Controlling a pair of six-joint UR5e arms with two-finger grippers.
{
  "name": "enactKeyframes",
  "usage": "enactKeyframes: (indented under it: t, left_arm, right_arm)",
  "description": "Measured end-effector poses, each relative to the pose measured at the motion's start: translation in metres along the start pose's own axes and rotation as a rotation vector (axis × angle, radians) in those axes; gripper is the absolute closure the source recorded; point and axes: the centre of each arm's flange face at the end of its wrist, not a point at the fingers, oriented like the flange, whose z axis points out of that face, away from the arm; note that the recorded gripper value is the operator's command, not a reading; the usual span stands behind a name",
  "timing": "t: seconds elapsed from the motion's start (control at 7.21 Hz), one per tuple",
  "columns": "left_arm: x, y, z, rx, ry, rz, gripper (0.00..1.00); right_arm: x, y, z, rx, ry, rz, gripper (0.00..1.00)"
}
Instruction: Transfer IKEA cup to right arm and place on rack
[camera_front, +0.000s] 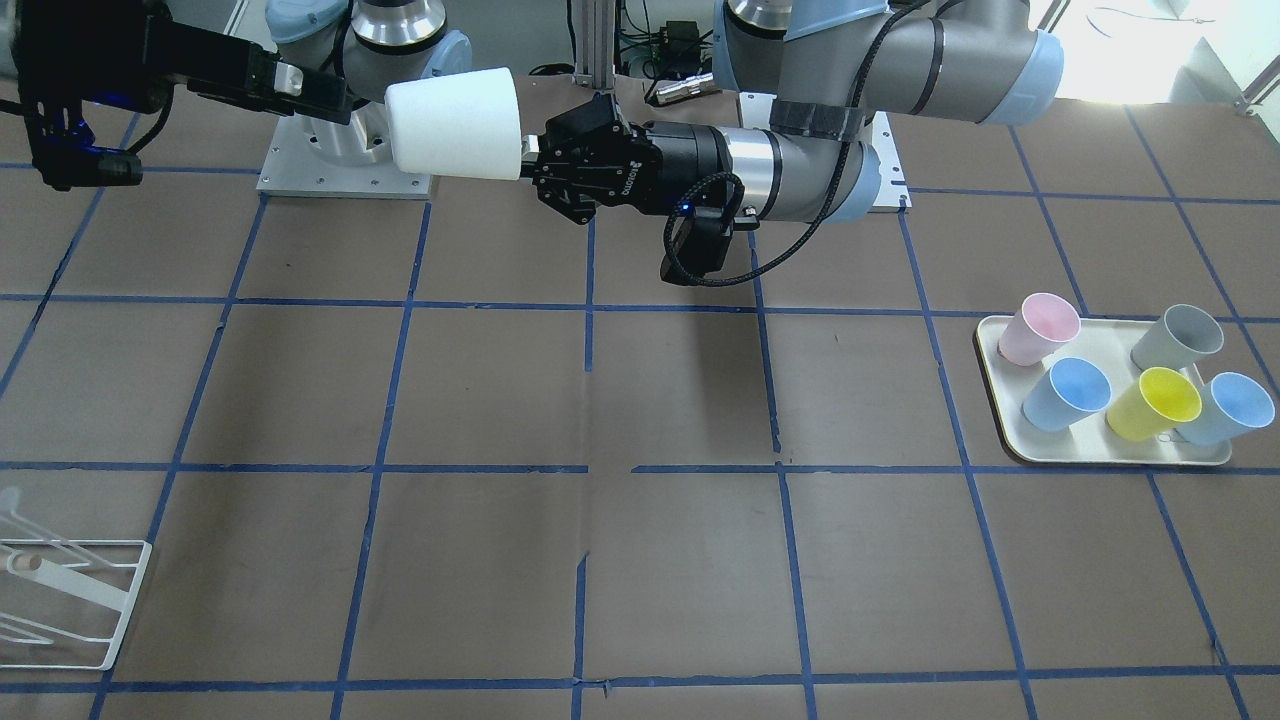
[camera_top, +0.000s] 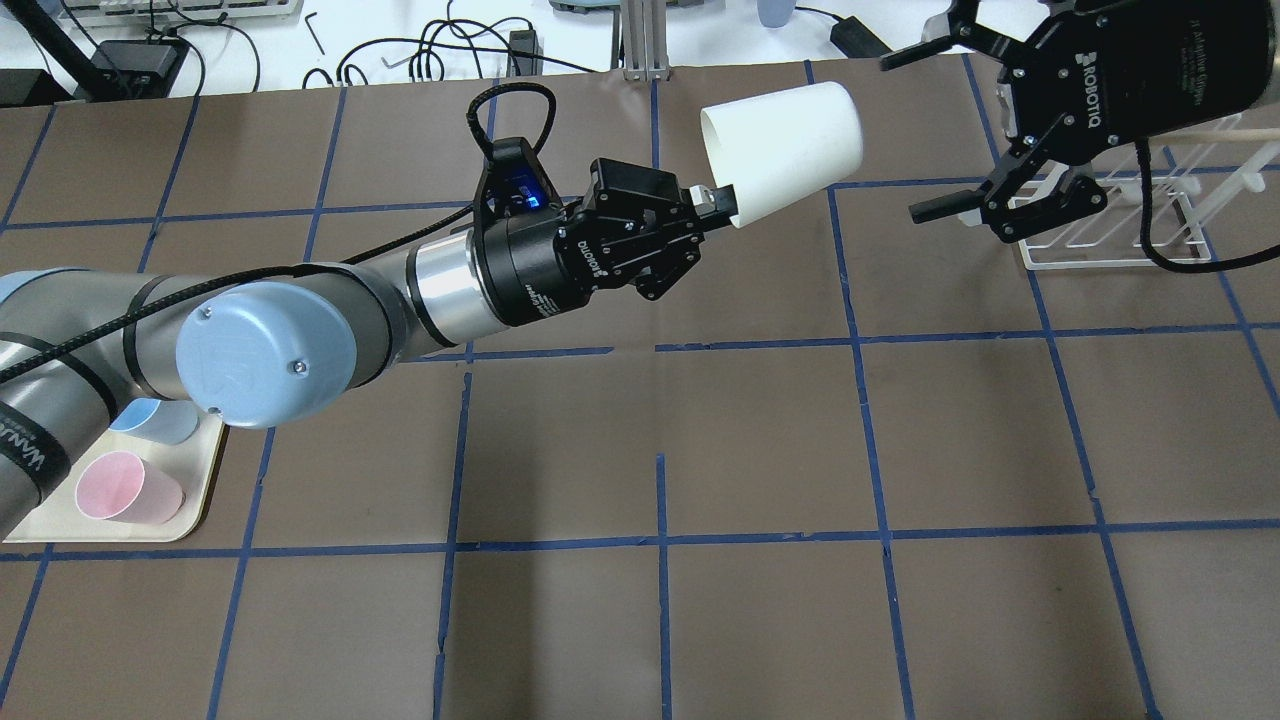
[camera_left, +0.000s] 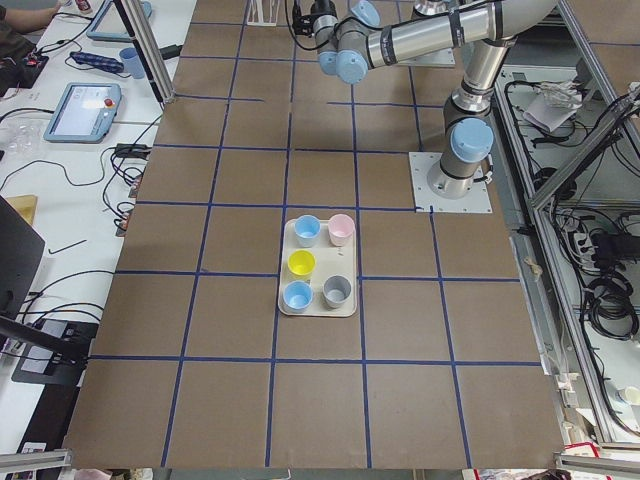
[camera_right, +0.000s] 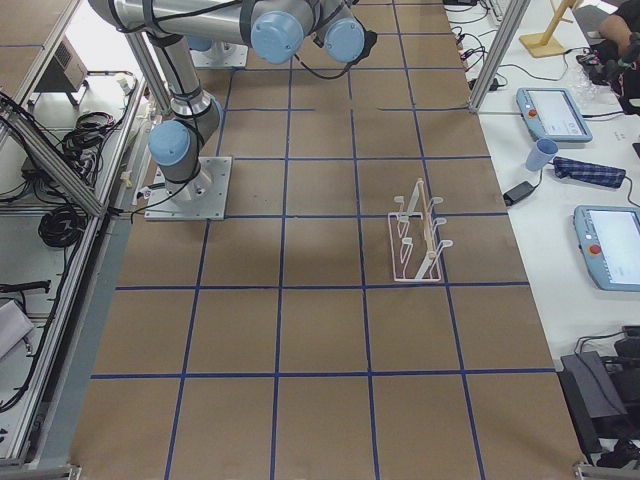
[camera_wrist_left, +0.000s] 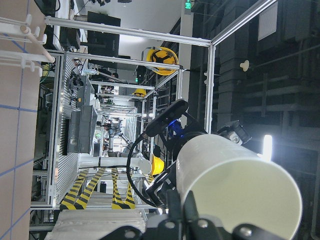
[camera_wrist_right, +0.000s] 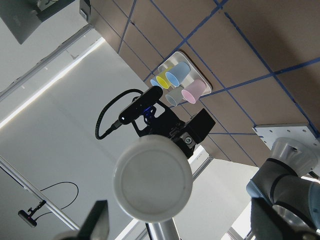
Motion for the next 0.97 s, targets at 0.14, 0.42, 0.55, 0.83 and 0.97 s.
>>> enactKeyframes:
  t: [0.14,0.42,0.55,0.83,0.97]
  left_arm:
    - [0.000,0.000,0.000,0.001,0.001,0.000,1.00]
    - [0.000,-0.001,0.000,0.005,0.005,0.000,1.00]
    - [0.000,-0.001,0.000,0.005,0.005,0.000,1.00]
    - [0.000,-0.001,0.000,0.005,0.005,-0.001,1.00]
    - [0.000,-0.001,0.000,0.006,0.005,-0.001,1.00]
  right_arm:
    - [-0.004,0.000,0.012,-0.015,0.006,-0.012,0.00]
    - [-0.009,-0.001,0.022,-0.025,-0.001,-0.021,0.00]
    - [-0.011,-0.001,0.024,-0.024,-0.008,-0.025,0.00]
    - [-0.012,-0.003,0.025,-0.020,-0.017,-0.035,0.00]
    - [-0.012,-0.005,0.025,-0.019,-0.018,-0.037,0.00]
